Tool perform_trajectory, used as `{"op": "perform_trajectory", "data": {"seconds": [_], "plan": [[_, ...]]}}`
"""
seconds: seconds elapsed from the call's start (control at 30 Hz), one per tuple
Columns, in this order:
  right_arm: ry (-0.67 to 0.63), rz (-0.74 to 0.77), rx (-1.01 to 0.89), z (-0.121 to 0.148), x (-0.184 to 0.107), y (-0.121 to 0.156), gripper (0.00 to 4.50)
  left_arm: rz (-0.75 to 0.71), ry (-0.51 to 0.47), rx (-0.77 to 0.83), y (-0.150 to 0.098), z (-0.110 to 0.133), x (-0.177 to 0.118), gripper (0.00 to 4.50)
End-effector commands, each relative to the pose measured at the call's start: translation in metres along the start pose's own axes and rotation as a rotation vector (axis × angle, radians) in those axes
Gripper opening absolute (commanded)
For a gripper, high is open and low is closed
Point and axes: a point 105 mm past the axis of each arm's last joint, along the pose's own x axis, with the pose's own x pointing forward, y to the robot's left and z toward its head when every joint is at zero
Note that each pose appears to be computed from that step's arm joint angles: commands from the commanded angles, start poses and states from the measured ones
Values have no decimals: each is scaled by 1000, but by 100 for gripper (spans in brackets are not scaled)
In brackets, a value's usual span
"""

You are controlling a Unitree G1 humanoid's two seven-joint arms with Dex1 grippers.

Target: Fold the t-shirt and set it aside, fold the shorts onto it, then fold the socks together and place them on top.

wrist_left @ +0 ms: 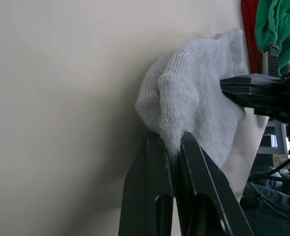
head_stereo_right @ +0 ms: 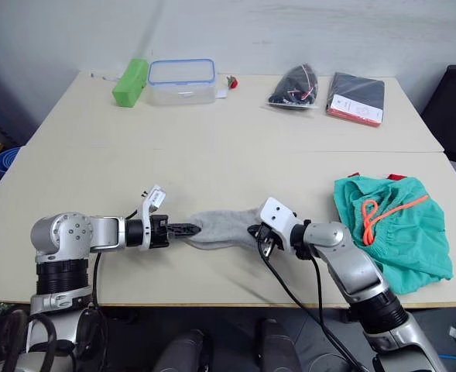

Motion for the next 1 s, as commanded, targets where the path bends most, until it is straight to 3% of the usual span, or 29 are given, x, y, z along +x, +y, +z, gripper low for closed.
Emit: {"op": "perform_trajectory", "data": {"seconds": [0.03, 0.37, 0.8, 1.0], "plan": [[26, 7, 9, -9, 2, 4, 0, -51, -33, 28, -10, 13, -10, 3], [29, 10, -9, -12, 3, 4, 0, -150, -31, 166, -51, 41, -13, 3], [25, 2, -17, -10, 5, 5, 0, -121, 134, 331, -88, 39, 43, 3], [23, -5, -13, -9, 4, 7, 0, -104, 191, 372, -86, 29, 60, 3]]}}
